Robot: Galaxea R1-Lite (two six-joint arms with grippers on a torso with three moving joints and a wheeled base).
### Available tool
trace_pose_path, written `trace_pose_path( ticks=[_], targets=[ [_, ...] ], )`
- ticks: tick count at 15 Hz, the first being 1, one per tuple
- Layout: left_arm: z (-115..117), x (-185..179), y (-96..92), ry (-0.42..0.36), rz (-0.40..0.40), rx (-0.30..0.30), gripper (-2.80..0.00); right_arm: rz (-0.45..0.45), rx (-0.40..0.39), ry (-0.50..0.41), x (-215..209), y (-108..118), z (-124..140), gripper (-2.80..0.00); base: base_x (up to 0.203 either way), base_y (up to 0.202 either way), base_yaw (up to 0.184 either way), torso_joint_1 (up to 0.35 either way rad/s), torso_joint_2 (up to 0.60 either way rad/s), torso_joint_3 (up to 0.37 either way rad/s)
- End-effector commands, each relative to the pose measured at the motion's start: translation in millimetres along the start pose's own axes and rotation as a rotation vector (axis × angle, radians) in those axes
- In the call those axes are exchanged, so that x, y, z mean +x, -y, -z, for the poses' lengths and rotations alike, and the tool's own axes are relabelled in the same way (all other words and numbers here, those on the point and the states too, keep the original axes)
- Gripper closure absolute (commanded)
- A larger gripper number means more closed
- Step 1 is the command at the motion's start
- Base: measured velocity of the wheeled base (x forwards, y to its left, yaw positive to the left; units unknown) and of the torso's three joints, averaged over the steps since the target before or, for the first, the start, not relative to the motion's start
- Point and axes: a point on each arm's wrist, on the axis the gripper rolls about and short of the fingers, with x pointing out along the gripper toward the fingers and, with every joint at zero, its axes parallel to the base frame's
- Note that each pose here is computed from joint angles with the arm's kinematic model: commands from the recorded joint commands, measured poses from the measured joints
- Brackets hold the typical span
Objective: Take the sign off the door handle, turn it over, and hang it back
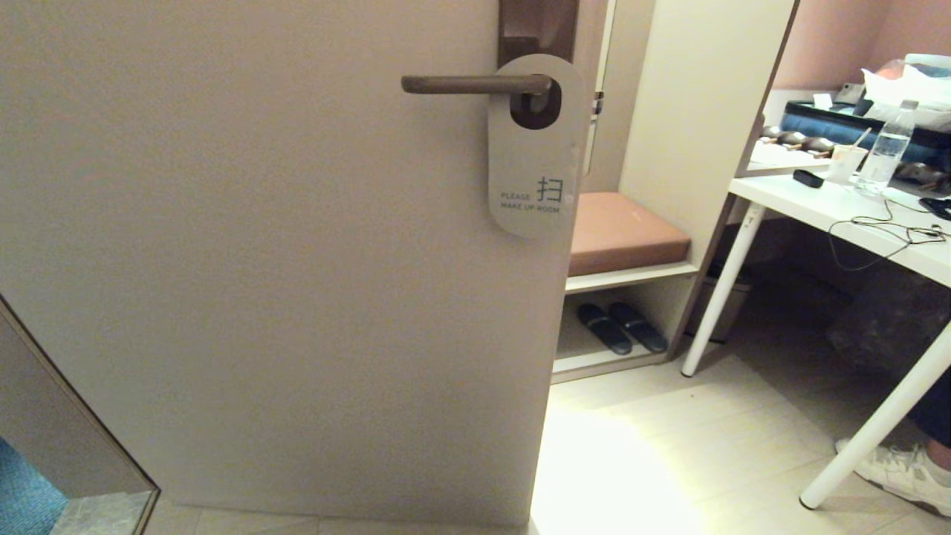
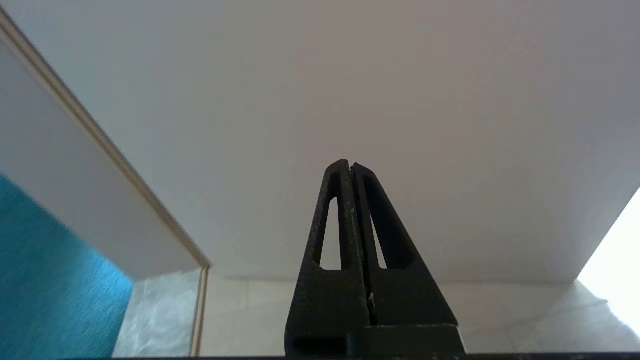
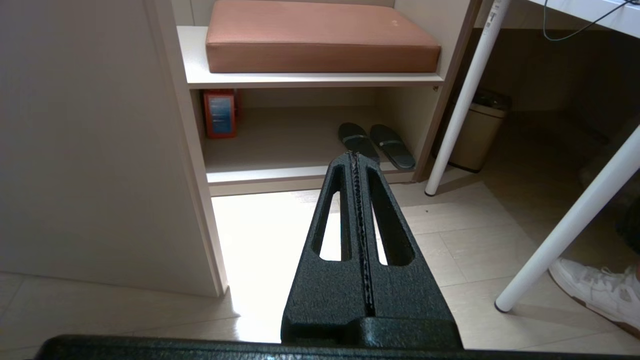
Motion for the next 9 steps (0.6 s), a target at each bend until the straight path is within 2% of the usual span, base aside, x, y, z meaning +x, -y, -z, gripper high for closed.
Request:
trace_pose_path(
  ticks=[1, 4, 7, 9],
  targets=[
    [2, -5, 0.4, 0.054, 0.018, -0.002, 0.0, -0.001, 0.0, 0.001, 0, 0, 0, 0.0, 0.0, 0.0, 0.0, 0.0, 0.0, 0.0],
    [14, -14, 3.5, 0.089, 0.101, -0.007, 0.0, -0.001, 0.0, 0.001, 0, 0, 0, 0.0, 0.0, 0.0, 0.0, 0.0, 0.0, 0.0],
    [16, -16, 3.6, 0.084, 0.104, -0.097, 0.0, -0.001, 0.0, 0.001, 0, 0, 0, 0.0, 0.0, 0.0, 0.0, 0.0, 0.0, 0.0],
    [16, -16, 3.6, 0.082, 0.103, -0.094, 0.0, -0.001, 0.0, 0.001, 0, 0, 0, 0.0, 0.0, 0.0, 0.0, 0.0, 0.0, 0.0]
  ],
)
